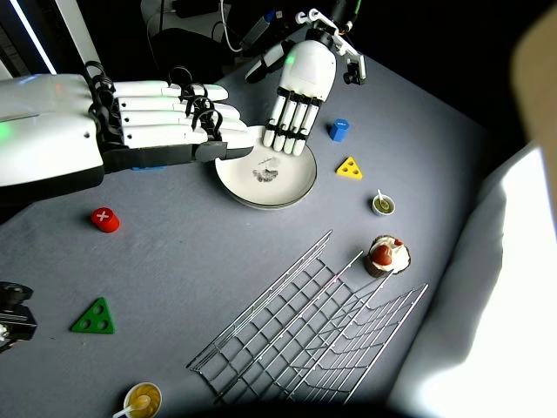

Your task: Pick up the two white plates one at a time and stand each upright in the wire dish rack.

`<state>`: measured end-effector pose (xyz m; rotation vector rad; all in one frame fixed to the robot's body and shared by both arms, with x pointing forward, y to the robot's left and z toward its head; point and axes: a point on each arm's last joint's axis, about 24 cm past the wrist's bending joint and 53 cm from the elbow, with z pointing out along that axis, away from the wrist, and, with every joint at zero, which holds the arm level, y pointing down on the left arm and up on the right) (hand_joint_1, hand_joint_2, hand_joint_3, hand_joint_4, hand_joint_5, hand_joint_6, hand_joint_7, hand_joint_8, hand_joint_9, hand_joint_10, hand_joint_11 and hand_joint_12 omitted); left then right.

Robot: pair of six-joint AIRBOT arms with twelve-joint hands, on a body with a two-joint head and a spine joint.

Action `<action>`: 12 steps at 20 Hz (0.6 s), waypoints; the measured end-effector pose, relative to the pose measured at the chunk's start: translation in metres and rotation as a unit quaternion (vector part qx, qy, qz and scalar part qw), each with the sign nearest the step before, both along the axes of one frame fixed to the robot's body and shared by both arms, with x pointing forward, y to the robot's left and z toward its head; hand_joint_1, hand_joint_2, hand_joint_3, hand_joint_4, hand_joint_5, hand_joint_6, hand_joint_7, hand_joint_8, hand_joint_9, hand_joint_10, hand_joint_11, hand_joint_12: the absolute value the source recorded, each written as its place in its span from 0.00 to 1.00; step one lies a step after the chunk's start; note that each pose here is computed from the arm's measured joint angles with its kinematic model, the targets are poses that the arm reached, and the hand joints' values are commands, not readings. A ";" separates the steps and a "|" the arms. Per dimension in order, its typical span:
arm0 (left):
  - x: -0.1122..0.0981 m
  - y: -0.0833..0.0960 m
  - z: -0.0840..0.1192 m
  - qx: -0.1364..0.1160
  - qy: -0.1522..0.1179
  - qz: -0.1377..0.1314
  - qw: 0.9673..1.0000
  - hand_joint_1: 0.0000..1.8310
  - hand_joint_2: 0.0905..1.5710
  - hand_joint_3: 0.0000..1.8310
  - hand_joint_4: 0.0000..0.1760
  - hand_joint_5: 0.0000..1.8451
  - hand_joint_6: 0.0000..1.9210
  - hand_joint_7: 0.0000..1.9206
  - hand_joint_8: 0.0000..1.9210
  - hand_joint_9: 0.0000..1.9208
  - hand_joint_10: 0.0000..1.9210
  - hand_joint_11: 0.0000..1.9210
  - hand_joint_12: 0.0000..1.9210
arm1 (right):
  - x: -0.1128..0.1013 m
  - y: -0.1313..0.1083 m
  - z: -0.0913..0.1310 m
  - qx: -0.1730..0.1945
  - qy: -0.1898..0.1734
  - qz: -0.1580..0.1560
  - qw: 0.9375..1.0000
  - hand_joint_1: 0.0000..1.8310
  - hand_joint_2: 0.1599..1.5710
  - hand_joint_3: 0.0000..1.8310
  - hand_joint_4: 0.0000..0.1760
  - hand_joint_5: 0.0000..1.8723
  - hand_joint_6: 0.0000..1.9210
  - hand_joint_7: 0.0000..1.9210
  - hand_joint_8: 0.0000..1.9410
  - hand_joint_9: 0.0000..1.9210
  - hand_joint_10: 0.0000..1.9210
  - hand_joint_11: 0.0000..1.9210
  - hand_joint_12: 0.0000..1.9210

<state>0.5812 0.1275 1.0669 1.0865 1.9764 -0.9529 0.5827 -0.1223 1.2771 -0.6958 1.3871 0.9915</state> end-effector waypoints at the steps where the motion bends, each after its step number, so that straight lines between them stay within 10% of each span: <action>1: -0.001 -0.001 0.000 -0.001 0.002 0.000 1.000 0.00 0.51 0.00 0.00 0.02 0.00 0.04 0.00 0.03 0.00 0.04 0.01 | 0.001 0.002 -0.005 -0.009 -0.002 -0.001 1.000 0.00 0.55 0.00 0.00 0.03 0.00 0.07 0.01 0.07 0.00 0.07 0.01; 12: -0.008 -0.073 0.007 -0.057 0.013 -0.014 0.998 0.00 0.50 0.00 0.00 0.03 0.00 0.04 0.00 0.04 0.00 0.04 0.00 | 0.009 0.003 -0.009 0.003 0.021 -0.015 1.000 0.00 0.57 0.00 0.00 0.00 0.00 0.02 0.00 0.03 0.00 0.03 0.00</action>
